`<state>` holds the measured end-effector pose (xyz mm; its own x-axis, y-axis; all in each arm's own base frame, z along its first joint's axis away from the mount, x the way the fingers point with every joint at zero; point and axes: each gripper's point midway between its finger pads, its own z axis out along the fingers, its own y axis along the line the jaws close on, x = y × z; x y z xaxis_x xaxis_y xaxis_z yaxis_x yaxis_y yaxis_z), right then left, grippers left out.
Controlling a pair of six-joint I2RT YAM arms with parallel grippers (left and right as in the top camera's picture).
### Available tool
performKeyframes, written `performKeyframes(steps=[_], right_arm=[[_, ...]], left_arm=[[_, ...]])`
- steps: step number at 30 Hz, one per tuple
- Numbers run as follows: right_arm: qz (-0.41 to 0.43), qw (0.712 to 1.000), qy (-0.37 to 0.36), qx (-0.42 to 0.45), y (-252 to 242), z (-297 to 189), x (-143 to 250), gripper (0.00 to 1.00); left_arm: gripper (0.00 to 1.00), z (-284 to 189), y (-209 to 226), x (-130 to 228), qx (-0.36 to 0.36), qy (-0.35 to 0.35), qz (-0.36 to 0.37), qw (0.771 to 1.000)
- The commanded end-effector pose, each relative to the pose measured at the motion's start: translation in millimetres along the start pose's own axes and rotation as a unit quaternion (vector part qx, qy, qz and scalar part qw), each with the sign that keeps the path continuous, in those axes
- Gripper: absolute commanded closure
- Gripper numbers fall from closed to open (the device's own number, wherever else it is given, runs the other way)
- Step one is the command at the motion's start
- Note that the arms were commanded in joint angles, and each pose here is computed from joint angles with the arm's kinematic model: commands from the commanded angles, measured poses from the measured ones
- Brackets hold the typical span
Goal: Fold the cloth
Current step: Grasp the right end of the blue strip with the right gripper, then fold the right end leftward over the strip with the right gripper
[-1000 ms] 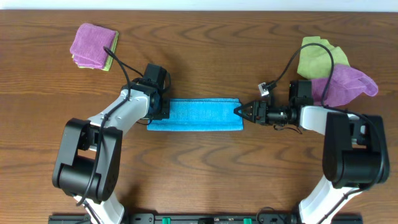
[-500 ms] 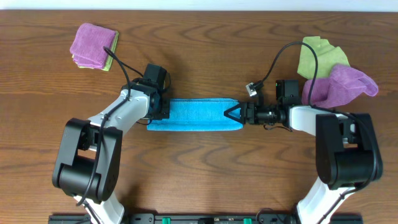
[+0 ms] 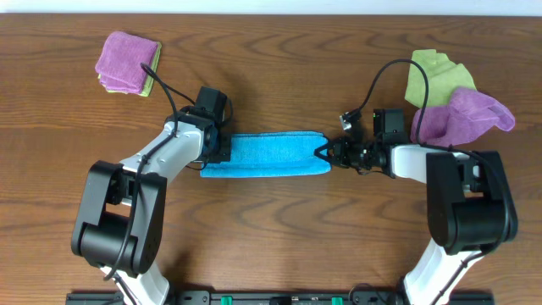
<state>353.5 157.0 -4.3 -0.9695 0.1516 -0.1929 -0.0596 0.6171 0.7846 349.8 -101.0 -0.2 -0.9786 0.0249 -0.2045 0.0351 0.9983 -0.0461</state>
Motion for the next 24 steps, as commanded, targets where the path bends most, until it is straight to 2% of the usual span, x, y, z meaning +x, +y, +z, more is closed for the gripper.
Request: performKeyframes(steps=[1,6,14,21,24], right_arm=[[0.018,0.999,0.006,0.034,-11,8,-1,0.98],[-0.031,0.999,0.006,0.038,33,5,-17,0.99],[-0.115,0.984,-0.032,0.135,82,-7,-29,0.98],[-0.161,0.98,-0.03,0.117,122,1,-19,0.98],[-0.176,0.972,-0.031,0.15,122,9,-12,0.98]], left_arm=[[0.94,-1,6,3,-0.011,0.0,-0.011,1.0],[0.94,-1,1,4,0.002,0.003,-0.017,1.0],[0.94,-1,-2,4,0.011,0.003,-0.021,1.0],[0.94,-1,-4,2,0.017,-0.002,-0.023,1.0],[0.95,-1,-5,1,0.02,-0.001,-0.033,0.999]])
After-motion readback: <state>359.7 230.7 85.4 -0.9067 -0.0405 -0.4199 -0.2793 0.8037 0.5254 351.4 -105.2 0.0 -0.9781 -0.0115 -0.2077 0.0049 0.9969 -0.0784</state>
